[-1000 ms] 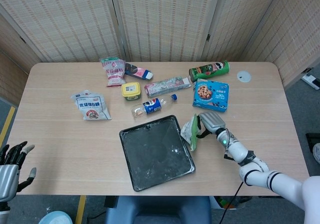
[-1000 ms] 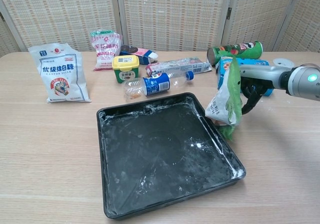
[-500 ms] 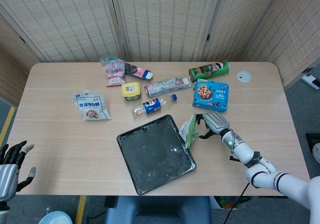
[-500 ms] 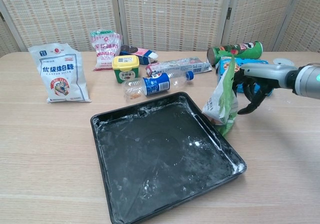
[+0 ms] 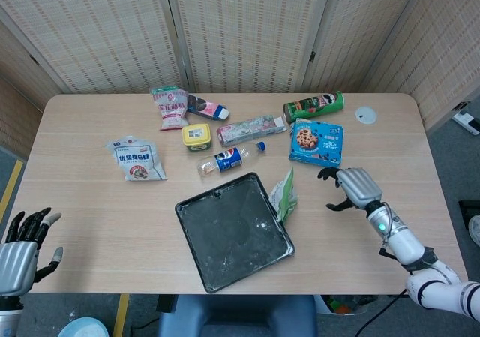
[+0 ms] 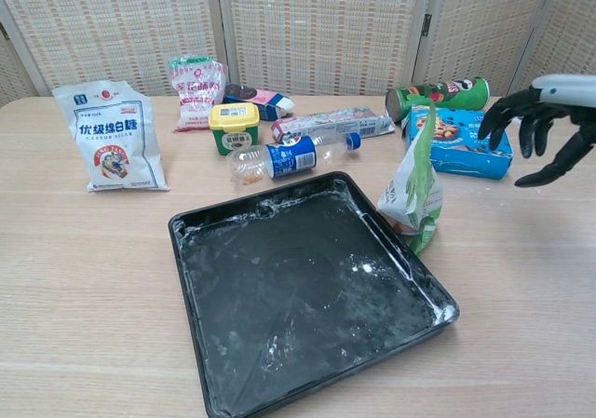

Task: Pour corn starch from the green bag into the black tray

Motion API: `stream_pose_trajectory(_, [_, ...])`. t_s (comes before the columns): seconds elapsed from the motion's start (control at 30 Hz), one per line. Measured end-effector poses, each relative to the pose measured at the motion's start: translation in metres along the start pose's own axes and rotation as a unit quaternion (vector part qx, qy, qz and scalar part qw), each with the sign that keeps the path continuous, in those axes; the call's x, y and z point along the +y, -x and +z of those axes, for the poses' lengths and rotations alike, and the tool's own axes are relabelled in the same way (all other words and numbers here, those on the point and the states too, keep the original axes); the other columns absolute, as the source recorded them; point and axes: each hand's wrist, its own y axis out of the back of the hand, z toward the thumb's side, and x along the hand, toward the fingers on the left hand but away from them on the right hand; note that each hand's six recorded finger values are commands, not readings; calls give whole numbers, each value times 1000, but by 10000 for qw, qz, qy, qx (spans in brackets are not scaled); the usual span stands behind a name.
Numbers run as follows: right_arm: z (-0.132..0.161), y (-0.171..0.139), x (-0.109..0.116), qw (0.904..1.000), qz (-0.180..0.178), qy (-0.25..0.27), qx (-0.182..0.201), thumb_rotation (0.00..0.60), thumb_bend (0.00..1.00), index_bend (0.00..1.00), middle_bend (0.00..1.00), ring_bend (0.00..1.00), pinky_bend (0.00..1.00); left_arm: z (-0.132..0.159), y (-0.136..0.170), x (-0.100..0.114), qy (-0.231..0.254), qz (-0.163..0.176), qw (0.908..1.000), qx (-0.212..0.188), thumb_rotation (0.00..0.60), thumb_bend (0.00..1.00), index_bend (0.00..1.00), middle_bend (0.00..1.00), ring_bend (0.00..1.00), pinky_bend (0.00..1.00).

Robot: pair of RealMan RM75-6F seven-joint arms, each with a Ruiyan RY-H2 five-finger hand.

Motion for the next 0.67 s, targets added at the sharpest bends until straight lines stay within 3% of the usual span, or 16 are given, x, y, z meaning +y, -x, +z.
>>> stream_pose_trajectory(0.2, [-14,-49,17,9952,-736,-527,-382,600,206,291,363,409,414,1,-5,-4,22,-9,10000,-14,600,461,195,144,146,0])
stream_pose_trajectory(0.4, [-36,-110,30,9793,-1491,-954,-986,600,206,290,357,388,402,3,-8,-3,21,15,10000,-50,600,462,194,144,146,0])
stream_pose_trajectory(0.57, [-50,-166,31,9673,-1790,-1004,-1488,600,205,291,355,390,402,7,-10,-5,24,5,9999,-98,600,461,194,145,146,0])
stream_pose_trajectory(0.67, [-51,-186,32,9655,-1855,-906,-1590,600,205,291,355,394,402,10,-11,-6,42,7,9999,-124,600,462,194,145,146,0])
